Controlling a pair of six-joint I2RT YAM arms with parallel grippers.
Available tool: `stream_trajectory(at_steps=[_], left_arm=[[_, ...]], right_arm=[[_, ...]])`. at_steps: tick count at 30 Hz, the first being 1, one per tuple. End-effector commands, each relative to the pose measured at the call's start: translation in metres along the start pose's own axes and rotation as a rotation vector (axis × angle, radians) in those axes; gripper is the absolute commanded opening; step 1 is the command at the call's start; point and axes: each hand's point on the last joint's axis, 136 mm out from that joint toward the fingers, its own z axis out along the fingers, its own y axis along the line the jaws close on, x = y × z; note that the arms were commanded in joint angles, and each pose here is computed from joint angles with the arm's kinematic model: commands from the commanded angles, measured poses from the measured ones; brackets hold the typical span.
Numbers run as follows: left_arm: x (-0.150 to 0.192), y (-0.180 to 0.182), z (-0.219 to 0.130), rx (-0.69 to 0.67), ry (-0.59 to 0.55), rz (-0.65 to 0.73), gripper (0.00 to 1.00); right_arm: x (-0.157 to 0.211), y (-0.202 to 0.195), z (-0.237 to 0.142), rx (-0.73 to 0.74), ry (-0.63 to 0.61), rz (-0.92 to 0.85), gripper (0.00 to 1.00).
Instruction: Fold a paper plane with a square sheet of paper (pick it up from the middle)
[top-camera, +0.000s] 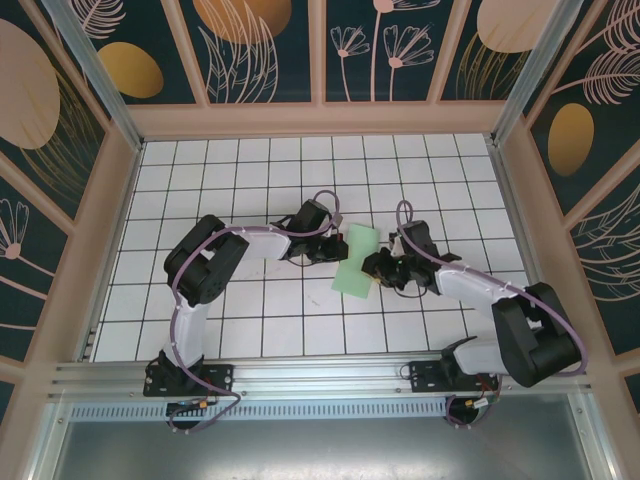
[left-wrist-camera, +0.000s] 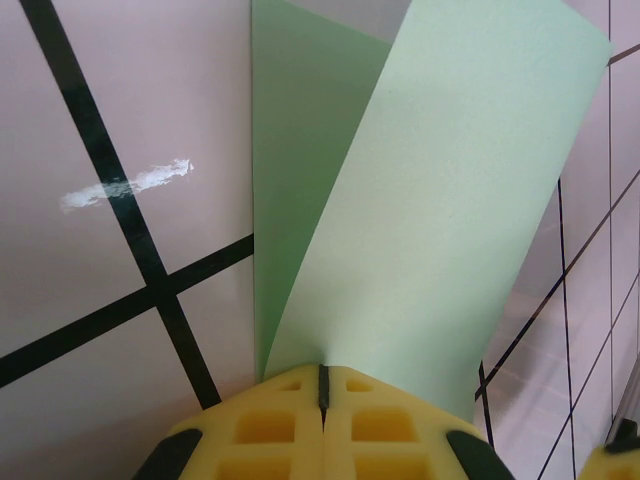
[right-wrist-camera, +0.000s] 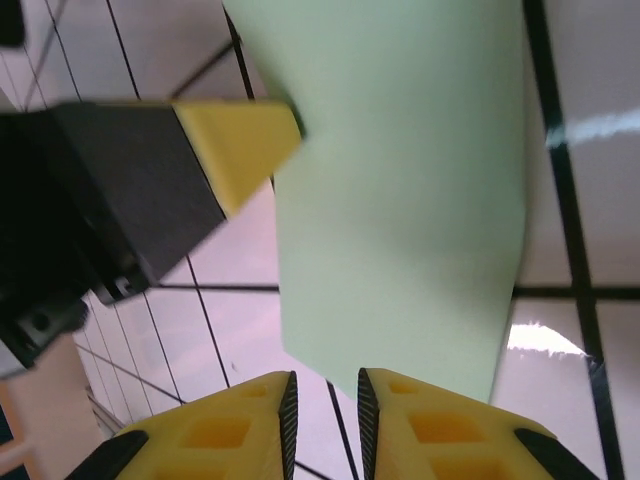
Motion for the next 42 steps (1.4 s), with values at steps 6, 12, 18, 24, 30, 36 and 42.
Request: stream_trajectory(at_steps=[6, 12, 18, 24, 30, 36, 42], left_arm=[[0.032, 0.043, 0.016, -0.122, 0.099, -0.044, 0.0], [0.032, 0.044, 0.017, -0.124, 0.102, -0.048, 0.0], [0.034, 0.045, 0.017, -0.132, 0.108, -0.046, 0.0], [0.033, 0.046, 0.017, -0.133, 0.104, -0.051, 0.0], [0.032, 0.045, 0.017, -0.136, 0.104, -0.047, 0.0], [0.034, 0.047, 0.017, -0.142, 0.108, -0.049, 0.0], [0.035, 0.049, 0.017, -0.148, 0.111, -0.049, 0.0]], right_arm=[[-0.028, -0.01, 0.017, 0.023, -0.016, -0.001, 0.26], [-0.022, -0.043, 0.028, 0.113, 0.017, 0.026, 0.26], [-0.028, -0.022, 0.017, 0.052, 0.015, 0.002, 0.27], [-0.058, 0.007, 0.0, 0.002, -0.069, -0.056, 0.28], [-0.06, -0.004, 0.016, -0.023, -0.023, -0.031, 0.28], [-0.055, -0.029, 0.028, 0.046, 0.001, -0.009, 0.28], [-0.048, -0.054, 0.036, 0.114, 0.017, 0.015, 0.28]])
